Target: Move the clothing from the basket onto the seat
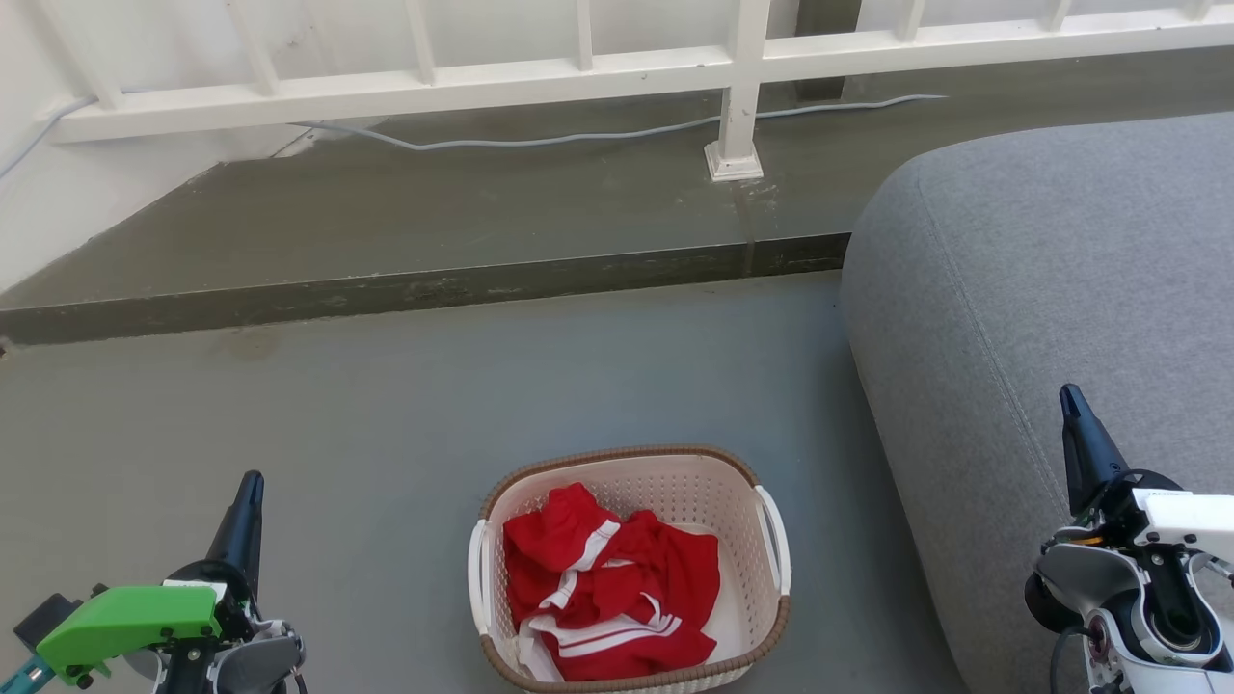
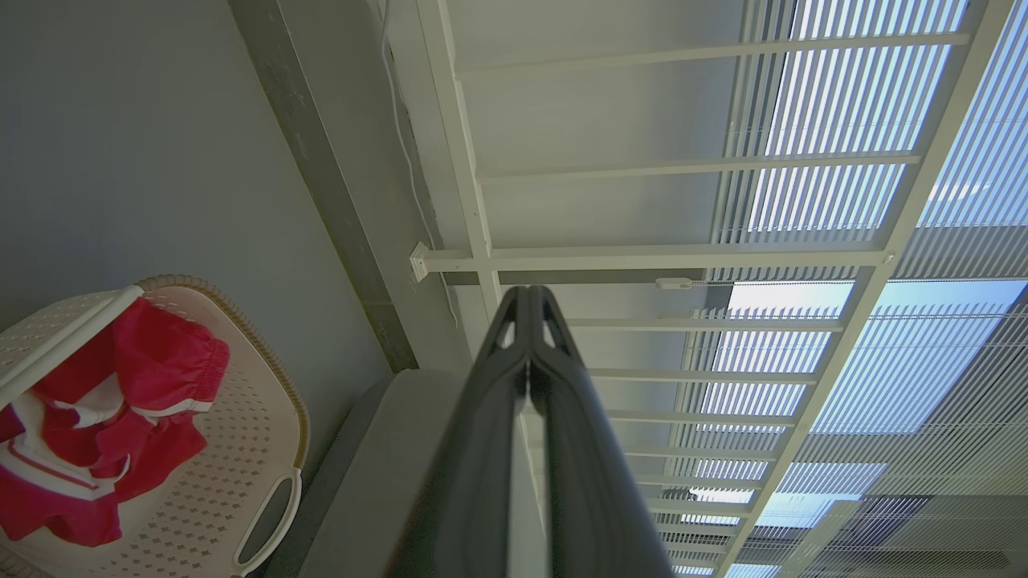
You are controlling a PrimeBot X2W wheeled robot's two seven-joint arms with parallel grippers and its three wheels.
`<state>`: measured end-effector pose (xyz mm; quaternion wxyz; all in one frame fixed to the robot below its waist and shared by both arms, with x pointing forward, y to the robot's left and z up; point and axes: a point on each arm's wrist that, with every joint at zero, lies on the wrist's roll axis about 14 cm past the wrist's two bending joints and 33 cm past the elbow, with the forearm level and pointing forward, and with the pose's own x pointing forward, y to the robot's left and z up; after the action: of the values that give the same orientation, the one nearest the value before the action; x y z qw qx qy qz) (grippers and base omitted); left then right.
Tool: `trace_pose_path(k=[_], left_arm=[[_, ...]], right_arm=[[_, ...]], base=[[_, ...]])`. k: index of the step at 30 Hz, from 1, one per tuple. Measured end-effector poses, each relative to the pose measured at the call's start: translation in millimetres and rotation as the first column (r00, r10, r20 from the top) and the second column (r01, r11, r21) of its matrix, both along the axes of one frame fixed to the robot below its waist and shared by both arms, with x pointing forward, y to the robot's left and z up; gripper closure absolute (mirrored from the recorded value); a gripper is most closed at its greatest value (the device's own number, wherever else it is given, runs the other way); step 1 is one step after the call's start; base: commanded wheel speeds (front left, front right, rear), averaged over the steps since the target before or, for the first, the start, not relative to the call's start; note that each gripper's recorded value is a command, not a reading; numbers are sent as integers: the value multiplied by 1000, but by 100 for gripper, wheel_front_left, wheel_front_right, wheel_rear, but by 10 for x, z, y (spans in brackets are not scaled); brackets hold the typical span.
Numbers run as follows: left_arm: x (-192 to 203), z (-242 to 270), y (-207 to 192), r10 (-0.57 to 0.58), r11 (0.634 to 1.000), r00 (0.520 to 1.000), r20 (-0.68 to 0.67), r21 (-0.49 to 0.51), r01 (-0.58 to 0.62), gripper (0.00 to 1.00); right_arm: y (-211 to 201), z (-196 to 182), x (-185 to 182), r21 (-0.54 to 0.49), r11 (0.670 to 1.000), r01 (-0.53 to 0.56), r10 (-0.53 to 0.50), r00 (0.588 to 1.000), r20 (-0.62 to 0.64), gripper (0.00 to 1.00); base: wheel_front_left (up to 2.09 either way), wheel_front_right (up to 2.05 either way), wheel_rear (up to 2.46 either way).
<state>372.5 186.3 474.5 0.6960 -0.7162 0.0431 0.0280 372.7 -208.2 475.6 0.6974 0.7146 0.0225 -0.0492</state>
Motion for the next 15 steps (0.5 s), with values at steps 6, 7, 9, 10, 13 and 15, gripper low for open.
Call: trace_pose_path(k=[6,7,9,10,13,15], left_arm=[[0,0,0,0,1000,1000,0,0,0,100],[0,0,1,0,1000,1000,0,0,0,100],[0,0,2,1,1000,1000,0,0,-1,100],[0,0,2,1,1000,1000,0,0,-1,0],[-73,-151,-48,-4,1000,999,-46,-13,4,0],[-118,-222,-69,-7,1000,998,-68,-18,6,0]], right_arm=[[1,0,0,1,1000,0,0,1000,0,100],[1,0,0,1,1000,0,0,1000,0,100],[2,0,0,1,1000,0,0,1000,0,100],[1,-1,0,1,1000,0,0,1000,0,0],[25,-150,-72,14,1000,3,-2,999,-47,0],[46,-222,-120,23,1000,4,-3,998,-67,0]], base=[[0,0,0],[0,0,0],[0,0,0],[0,0,0],[0,0,0],[0,0,0]])
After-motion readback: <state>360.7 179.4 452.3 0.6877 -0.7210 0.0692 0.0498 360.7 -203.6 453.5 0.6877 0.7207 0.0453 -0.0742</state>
